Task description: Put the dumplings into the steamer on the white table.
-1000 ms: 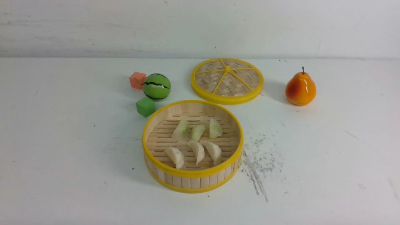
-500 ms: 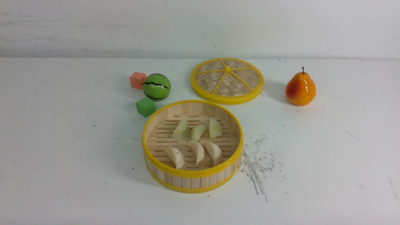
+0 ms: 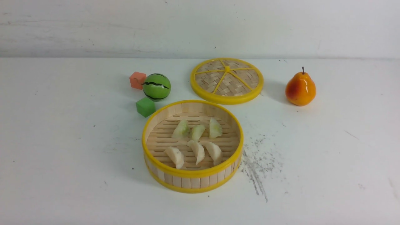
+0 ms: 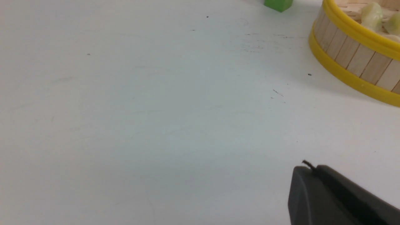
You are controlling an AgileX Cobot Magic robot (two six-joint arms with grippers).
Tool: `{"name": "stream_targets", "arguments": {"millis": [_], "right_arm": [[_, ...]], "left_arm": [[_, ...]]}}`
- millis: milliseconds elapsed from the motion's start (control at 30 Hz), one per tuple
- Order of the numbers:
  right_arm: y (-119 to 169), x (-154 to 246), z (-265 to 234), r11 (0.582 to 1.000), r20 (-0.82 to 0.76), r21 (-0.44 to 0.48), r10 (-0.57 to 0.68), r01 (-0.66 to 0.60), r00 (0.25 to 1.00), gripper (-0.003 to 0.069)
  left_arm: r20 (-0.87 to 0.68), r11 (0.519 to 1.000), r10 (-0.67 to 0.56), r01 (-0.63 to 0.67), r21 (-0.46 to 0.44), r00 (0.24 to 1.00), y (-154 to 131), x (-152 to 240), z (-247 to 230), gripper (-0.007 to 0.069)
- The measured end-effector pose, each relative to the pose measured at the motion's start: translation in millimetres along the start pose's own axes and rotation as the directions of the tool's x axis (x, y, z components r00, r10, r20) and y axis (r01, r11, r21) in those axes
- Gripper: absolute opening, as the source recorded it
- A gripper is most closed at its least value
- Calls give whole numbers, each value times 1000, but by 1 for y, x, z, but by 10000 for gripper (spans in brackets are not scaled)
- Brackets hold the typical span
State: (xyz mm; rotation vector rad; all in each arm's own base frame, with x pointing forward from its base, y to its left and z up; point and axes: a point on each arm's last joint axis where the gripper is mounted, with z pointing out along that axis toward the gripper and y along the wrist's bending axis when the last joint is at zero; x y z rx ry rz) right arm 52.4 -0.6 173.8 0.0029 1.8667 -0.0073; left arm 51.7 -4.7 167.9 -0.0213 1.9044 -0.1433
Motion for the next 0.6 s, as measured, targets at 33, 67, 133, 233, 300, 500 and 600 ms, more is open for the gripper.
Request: {"name": "stream_targets", "arguments": {"millis": [33, 67, 133, 233, 300, 500, 600], "right_arm": [[0, 0, 0, 1000, 0, 0, 0, 0, 1000, 157], [0, 0, 0, 1000, 0, 0, 0, 0, 1000, 158], [0, 0, 0, 1000, 0, 0, 0, 0, 1000, 162], [0, 0, 0, 1000, 0, 0, -1, 1, 1000, 167], [0, 0, 0, 1000, 0, 0, -1, 1, 1000, 169], [0, 0, 0, 1000, 0, 0, 3, -3, 1000, 178], [0, 0, 0, 1000, 0, 0, 3, -3, 1000, 179]], "left_arm": [[0, 1000, 0, 0, 0, 1000, 0, 0, 0, -5], [0, 1000, 0, 0, 0, 1000, 0, 0, 0, -3], [0, 1000, 0, 0, 0, 1000, 0, 0, 0, -2], [0, 1000, 0, 0, 0, 1000, 0, 0, 0, 0], [0, 1000, 0, 0, 0, 1000, 0, 0, 0, 2], [0, 1000, 0, 0, 0, 1000, 0, 0, 0, 7], [0, 1000, 0, 0, 0, 1000, 0, 0, 0, 7]]}}
